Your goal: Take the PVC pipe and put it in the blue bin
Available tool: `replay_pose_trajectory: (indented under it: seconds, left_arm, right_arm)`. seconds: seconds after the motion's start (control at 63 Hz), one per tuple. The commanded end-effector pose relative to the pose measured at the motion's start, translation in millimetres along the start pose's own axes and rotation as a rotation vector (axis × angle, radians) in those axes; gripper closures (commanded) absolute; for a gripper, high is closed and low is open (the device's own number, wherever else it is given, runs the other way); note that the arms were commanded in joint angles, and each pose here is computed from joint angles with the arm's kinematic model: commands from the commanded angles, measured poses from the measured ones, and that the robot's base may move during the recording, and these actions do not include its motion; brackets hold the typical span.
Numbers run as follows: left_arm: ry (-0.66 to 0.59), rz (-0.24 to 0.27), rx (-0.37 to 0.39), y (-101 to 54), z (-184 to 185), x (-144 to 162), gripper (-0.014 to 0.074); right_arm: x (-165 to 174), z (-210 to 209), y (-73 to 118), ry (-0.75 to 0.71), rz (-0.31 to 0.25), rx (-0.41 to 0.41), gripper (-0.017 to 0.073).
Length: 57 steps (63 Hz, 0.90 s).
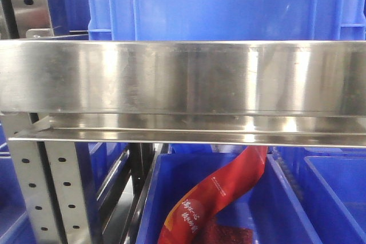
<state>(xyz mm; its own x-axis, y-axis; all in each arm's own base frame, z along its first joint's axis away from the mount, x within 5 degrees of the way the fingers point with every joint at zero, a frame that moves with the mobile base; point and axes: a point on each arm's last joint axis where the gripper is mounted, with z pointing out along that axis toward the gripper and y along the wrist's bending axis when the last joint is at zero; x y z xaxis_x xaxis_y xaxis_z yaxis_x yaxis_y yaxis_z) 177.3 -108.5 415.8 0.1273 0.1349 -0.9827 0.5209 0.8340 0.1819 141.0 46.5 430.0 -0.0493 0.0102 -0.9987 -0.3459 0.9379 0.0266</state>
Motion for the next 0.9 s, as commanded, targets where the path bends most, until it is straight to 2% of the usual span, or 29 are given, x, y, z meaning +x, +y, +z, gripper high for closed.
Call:
replay_pose_trajectory:
  seconds: [0.0,0.111,0.476,0.571,0.651,0.698,0.81,0.889]
  left_arm:
    - [-0.048,0.026,-0.023,-1.9,8.2,-9.9,0.0704]
    - [-0.05,0.064,-0.001,-6.4,23.0,-15.7,0.0704]
    - [-0.041,0.064,-0.009,-6.3,51.6,-19.4,0.0704]
    - [-0.05,0.089,-0.043,-4.0,57.6,-17.4,0.0704]
    - [-0.061,0.089,-0.074,-1.7,60.5,-16.6,0.0704]
    - [-0.06,0.092,-0.082,-1.3,62.7,-15.1,0.0704]
    - [-0.045,0.142,-0.078,-2.8,69.2,-9.8,0.0704]
    - [-0.047,0.15,-0.086,-2.4,74.4,-9.3,0.0704]
  right_arm:
    - [-1.2,6.6,-0.6,-0.005,-0.012,0.004,0.0728]
    - [-0.8,13.0,-1.8,-0.008,-0.011,0.01,0.0728]
    - [-2.3,24.3,-4.7,-0.043,-0.012,0.03,0.0728]
    - [-2.2,33.3,-5.4,-0.024,-0.011,0.03,0.0728]
    - [-4.8,38.3,-6.0,-0.027,-0.011,0.031,0.0728]
    - [-7.6,39.1,-6.2,-0.04,-0.011,0.034,0.0728]
    - [-10.5,44.6,-7.0,-0.049,-0.011,0.037,0.0728]
    - [-9.7,50.7,-7.7,-0.043,-0.01,0.04,0.0728]
